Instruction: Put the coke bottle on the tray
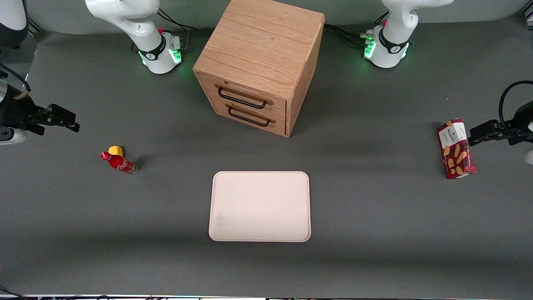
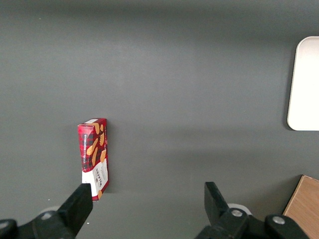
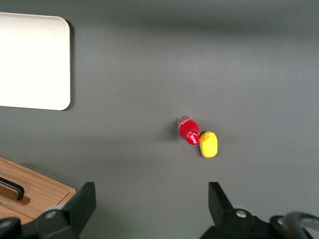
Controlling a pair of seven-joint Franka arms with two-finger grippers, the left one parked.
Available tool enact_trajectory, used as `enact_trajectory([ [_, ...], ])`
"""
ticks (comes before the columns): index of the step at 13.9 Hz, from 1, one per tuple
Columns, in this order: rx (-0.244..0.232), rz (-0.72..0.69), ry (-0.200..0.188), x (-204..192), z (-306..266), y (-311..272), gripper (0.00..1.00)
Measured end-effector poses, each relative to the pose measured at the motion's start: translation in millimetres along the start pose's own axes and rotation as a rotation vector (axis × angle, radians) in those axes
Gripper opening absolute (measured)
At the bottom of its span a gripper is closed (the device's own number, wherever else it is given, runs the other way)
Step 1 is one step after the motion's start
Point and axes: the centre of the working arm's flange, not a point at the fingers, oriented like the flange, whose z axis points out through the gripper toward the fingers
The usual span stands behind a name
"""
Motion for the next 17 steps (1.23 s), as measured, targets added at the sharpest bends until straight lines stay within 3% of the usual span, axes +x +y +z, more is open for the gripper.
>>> enact_trajectory([
  [5, -0.004, 0.003, -0.014, -1.1, 2.6, 12.7, 1.0],
  [11, -0.015, -0.008, -0.037, -23.5, 7.5, 66.7, 1.0],
  [17, -0.014, -0.036, 0.003, -53.6, 8.7, 58.8, 1.0],
])
